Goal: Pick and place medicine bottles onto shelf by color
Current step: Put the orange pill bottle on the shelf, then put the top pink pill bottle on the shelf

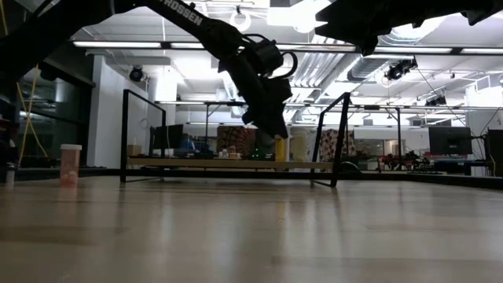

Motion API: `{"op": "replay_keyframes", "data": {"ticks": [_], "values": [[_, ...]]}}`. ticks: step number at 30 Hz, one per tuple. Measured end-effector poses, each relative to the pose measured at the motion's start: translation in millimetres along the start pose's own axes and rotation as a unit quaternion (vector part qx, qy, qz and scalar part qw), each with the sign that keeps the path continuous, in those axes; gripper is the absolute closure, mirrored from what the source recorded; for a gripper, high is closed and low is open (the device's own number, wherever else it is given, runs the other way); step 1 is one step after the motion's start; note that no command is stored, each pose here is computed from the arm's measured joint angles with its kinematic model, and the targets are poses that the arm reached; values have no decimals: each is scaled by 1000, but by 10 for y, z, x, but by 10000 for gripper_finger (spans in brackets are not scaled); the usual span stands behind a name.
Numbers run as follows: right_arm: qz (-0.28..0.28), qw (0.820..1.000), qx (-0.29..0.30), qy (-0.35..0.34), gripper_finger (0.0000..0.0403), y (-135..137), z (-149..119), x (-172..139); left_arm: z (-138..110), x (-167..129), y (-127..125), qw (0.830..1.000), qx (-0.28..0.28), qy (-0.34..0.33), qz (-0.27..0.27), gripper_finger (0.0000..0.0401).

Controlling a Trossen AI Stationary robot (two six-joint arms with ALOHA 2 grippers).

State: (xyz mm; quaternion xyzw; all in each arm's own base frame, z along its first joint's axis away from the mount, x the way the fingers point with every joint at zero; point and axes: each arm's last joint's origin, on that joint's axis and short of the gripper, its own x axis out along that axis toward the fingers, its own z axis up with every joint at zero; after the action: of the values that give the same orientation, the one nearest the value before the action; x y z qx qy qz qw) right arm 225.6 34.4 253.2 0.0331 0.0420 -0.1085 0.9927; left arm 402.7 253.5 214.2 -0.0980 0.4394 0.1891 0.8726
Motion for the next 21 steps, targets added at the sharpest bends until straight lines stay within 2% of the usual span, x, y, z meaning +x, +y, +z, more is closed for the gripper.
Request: {"op": "replay_keyframes", "data": {"ticks": [11, 21], "values": [[0, 1000, 0, 0, 247, -1, 0, 0, 47, -68, -32, 1000, 2, -2, -2, 212], [0, 1000, 0, 0, 247, -1, 0, 0, 146, -367, -23, 998, -2, 59, 0, 200]]}}
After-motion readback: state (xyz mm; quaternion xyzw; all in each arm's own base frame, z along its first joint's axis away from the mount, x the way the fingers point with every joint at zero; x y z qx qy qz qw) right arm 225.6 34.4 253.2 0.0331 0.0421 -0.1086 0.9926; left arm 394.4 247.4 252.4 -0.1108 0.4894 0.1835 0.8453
